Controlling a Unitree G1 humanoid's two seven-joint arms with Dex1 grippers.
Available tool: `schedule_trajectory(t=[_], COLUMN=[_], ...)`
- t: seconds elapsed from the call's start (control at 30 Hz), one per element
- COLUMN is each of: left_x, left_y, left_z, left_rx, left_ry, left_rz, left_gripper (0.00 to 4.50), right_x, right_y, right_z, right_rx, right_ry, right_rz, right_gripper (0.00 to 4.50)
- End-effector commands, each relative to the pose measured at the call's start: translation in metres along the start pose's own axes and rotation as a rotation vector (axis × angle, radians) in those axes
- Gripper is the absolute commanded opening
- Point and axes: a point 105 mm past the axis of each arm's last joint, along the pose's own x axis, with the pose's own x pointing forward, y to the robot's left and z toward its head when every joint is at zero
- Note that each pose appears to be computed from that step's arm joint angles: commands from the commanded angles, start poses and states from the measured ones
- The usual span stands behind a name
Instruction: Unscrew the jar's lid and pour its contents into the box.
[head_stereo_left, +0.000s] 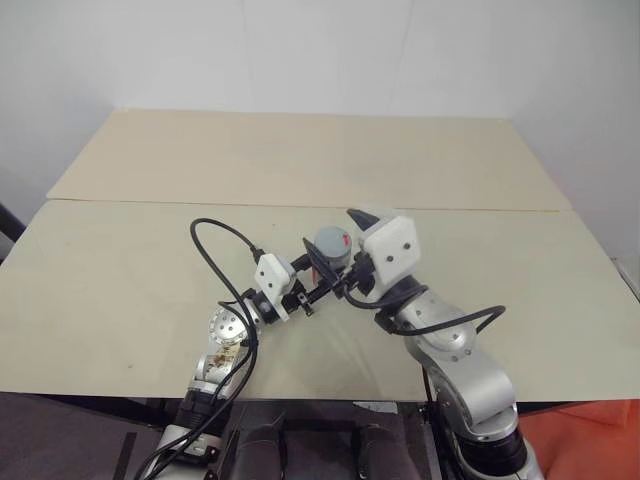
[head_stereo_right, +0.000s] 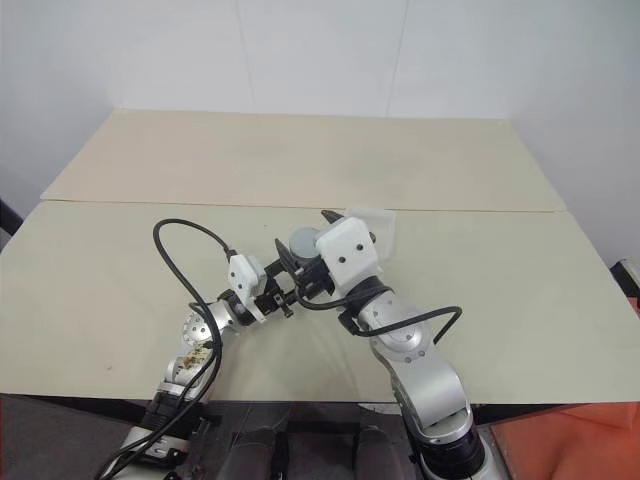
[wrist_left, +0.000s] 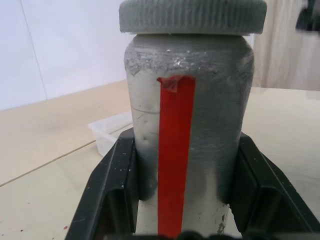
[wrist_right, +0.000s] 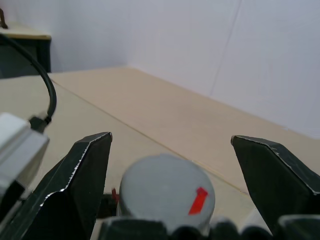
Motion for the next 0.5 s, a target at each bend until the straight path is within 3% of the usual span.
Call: schedule_trajectory(t=[0.03,0.5], left_x=[0.0041,0.0026], left_y=[0.0024,0.0043], left_z=[0.0148,0.0134], left_rx=[0.044,0.033], left_ry=[-0.056,-0.057], left_rz=[0.006,0.021], left_gripper=[1.96,1.96], right_x=[0.0002,-0.0004], right_y=[-0.0018,-0.0068], right_z=[0.0087,0.0034], right_rx=[-0.016,-0.007], right_ry=[-0.050,-0.044], right_rz=[-0.014,-0.036], right_gripper=[4.46,4.46])
